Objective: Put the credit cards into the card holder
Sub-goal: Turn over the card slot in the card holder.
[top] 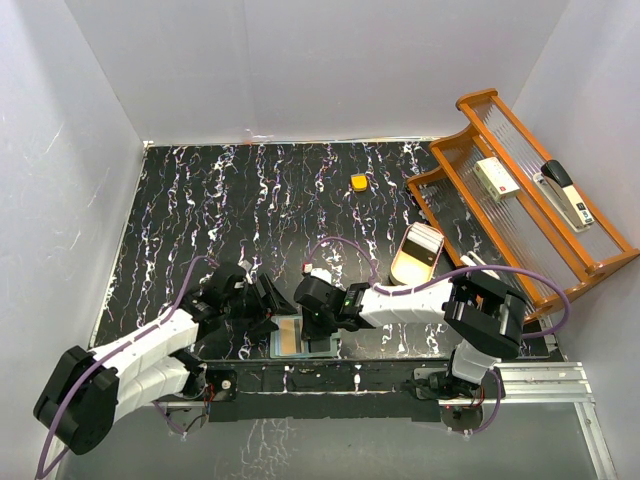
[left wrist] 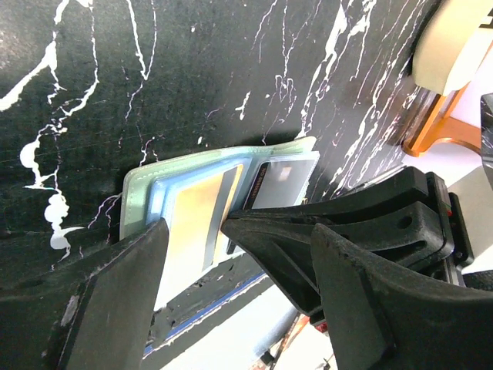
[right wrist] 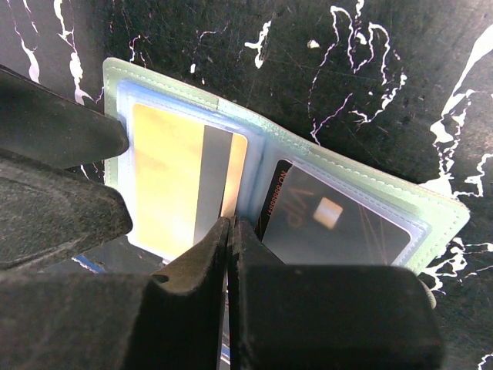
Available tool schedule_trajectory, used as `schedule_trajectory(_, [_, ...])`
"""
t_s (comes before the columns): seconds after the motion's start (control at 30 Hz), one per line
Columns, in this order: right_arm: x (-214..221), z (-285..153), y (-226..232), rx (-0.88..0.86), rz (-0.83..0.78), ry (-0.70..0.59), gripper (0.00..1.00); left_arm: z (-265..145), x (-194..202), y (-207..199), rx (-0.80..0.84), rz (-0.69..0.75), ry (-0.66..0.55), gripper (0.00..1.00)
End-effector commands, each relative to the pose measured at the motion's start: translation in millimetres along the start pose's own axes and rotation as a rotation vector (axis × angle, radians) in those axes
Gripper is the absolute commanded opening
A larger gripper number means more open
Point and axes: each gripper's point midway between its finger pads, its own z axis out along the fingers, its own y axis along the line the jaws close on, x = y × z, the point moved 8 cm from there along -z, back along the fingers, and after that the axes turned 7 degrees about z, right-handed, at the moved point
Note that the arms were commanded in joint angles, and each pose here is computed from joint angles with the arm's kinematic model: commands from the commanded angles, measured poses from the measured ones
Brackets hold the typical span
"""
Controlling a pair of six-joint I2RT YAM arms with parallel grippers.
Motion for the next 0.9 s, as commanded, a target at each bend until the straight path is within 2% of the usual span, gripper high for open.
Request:
schedule_trajectory(0.0, [8.0,19.0,-29.1,0.137,-0.044,-0.016,0.0,-0.8,1.9,0.9,0.0,0.004,0.023,0.73])
schedule_trajectory(0.27, [8.1,18.5,-30.4,0.13,-0.043,-0.023,0.0,-8.3,1.8,2.0,-0.033,0.024,0.002,0.74])
schedule_trajectory(0.87, [11.4,21.8,-32.4,0.133,-0.045,-0.01,0.0,-0.1,5.3,4.0,0.02,0.008,0.034,0.75])
